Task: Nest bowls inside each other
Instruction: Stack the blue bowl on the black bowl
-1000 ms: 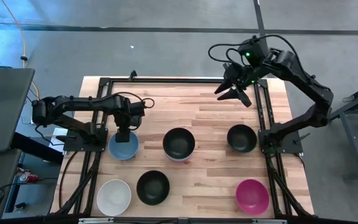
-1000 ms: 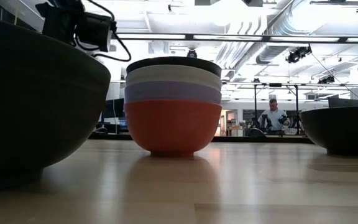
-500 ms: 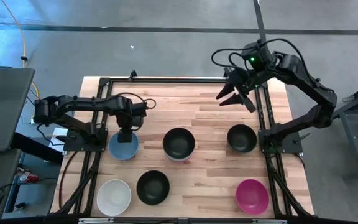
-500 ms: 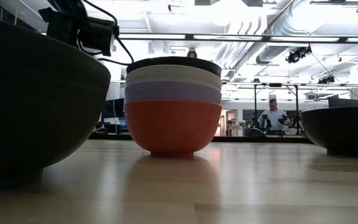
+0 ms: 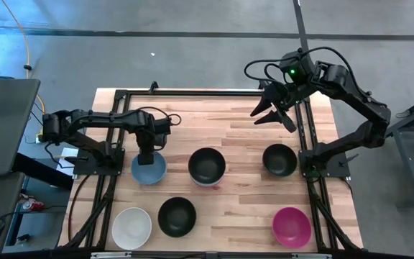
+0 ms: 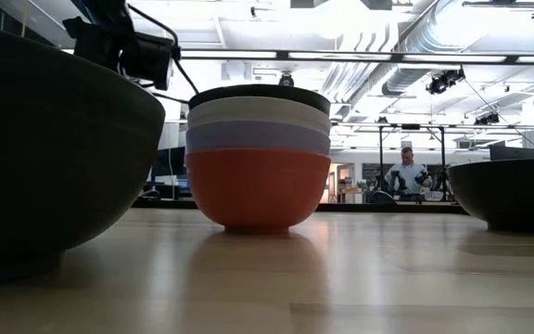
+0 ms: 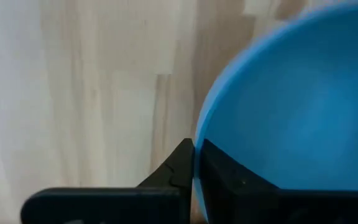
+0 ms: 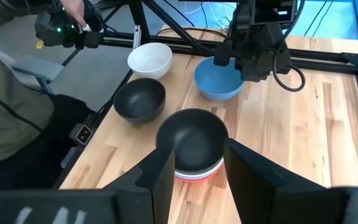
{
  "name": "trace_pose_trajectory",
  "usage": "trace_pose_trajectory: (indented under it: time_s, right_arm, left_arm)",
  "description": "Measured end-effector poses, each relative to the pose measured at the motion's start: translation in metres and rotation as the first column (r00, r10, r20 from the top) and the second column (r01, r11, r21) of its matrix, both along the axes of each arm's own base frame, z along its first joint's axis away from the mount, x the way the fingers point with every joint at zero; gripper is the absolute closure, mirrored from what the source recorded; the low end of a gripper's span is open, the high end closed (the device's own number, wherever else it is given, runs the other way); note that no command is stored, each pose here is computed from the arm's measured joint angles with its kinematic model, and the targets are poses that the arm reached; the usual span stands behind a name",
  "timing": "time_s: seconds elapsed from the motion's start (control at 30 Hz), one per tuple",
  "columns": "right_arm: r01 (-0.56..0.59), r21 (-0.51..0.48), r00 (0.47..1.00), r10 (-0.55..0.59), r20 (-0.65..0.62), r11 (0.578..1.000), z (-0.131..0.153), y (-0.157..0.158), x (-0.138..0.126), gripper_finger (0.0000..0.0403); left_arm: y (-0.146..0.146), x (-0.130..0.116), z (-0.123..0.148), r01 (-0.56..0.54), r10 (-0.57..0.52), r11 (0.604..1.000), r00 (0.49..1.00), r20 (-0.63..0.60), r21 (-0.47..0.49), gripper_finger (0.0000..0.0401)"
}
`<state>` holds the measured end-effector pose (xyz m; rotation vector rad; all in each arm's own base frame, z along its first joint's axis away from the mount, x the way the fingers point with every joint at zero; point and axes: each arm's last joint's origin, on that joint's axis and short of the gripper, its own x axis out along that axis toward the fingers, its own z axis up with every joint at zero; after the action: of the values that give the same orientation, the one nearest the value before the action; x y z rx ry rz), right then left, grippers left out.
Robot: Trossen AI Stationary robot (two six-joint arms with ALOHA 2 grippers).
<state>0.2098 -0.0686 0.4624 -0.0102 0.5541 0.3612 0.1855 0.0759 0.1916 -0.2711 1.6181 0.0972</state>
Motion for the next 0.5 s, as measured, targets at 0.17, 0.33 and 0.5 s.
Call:
trace_pose_trajectory:
  time_s: [0.17, 0.33, 0.5]
  right_arm:
    - [0.0, 0.0, 1.0, 0.0, 0.0, 1.0, 0.0, 0.0, 0.0, 0.0274]
    - [0.0, 0.0, 1.0, 0.0, -0.001, 1.0, 0.0, 0.0, 0.0, 0.0274]
    - [0.002, -0.002, 1.0, -0.002, -0.006, 1.0, -0.001, 0.0, 0.0, 0.0274]
  left_arm:
    - [0.007, -0.003, 0.0, -0.054, 0.055, 0.996, 0.998, 0.024, -0.066, 0.0397]
    - [0.018, -0.004, 0.011, -0.084, 0.09, 0.992, 0.994, 0.055, -0.096, 0.0398]
    - [0.03, 0.0, 0.043, -0.119, 0.126, 0.989, 0.988, 0.086, -0.083, 0.0399]
